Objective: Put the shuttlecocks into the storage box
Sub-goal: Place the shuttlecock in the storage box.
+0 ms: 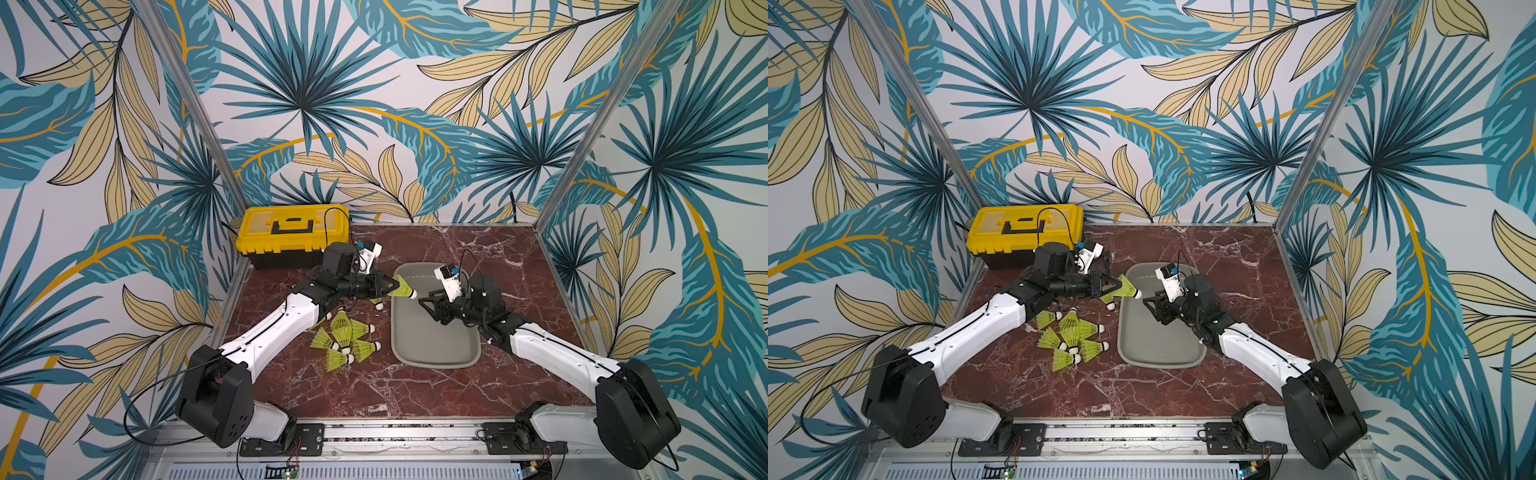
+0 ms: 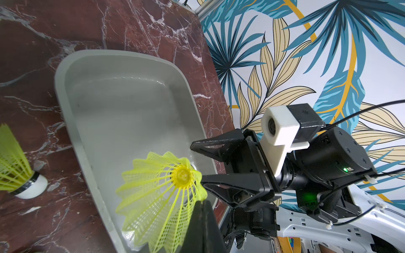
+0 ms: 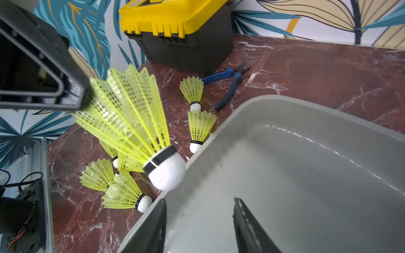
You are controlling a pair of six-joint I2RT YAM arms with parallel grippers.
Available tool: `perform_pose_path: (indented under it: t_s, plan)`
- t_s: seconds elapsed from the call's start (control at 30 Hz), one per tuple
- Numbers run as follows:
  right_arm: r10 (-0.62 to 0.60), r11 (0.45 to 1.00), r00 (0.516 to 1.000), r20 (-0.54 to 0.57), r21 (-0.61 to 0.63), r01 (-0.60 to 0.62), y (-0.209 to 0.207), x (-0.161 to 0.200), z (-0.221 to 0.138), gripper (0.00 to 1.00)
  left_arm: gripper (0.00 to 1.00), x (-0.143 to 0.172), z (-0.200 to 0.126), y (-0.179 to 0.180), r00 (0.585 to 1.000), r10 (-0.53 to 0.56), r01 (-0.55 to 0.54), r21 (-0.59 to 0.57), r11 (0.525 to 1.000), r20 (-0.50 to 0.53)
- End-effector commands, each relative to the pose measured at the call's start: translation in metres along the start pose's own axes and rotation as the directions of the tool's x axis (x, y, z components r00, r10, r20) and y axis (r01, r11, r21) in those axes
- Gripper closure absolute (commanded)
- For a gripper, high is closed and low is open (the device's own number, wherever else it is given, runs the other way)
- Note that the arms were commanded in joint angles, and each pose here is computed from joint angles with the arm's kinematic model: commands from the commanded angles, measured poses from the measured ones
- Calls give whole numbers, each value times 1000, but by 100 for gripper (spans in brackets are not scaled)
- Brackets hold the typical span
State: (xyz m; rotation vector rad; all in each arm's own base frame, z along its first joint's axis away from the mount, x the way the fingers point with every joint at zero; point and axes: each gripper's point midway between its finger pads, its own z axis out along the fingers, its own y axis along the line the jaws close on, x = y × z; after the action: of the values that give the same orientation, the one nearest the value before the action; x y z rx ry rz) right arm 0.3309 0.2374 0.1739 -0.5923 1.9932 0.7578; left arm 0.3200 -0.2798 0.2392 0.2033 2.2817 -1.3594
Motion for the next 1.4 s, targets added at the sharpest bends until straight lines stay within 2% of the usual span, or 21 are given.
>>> perform_pose_path:
  t_s: [0.0,0.23,0.37,0.47,0.63,0.8,0.83,0.93,1.03,1.13,1.37]
  plan:
    - [-61,994,997,36,-85,64,16,-15,7,50,100,3,2,-2,1000,3,-2,17,1000,-11]
    - [-71,981,997,2,-181,70,31,-10,18,50,100,3,3,0,1000,-1,1,12,1000,-12]
    - [-75,979,997,-6,-192,73,33,-9,21,51,100,3,3,-1,1000,0,0,19,1000,-15]
    - [-74,978,997,-1,-197,73,34,-11,22,57,100,3,4,-1,1000,-2,2,19,1000,-16]
    - [-78,980,997,8,-181,78,33,-13,21,76,100,4,4,1,1000,-2,2,17,1000,-18]
    - [-83,987,997,1,-135,82,26,-13,18,83,100,6,5,1,1000,6,-6,14,1000,-26]
    - [-86,988,996,0,-125,85,25,-13,17,84,96,7,4,2,999,11,-10,10,1000,-30]
    - [-95,989,995,1,-115,95,25,-12,13,86,91,10,4,4,999,24,-24,2,1000,-45]
    - [-99,990,995,-3,-105,98,25,-12,9,87,76,14,5,5,997,42,-41,5,999,-71]
    - [-102,990,995,-11,-101,100,25,-11,7,88,67,19,6,7,992,64,-65,-2,998,-105]
    - [-112,990,992,-58,-95,107,25,-5,5,88,67,27,3,12,974,120,-131,-45,990,-193]
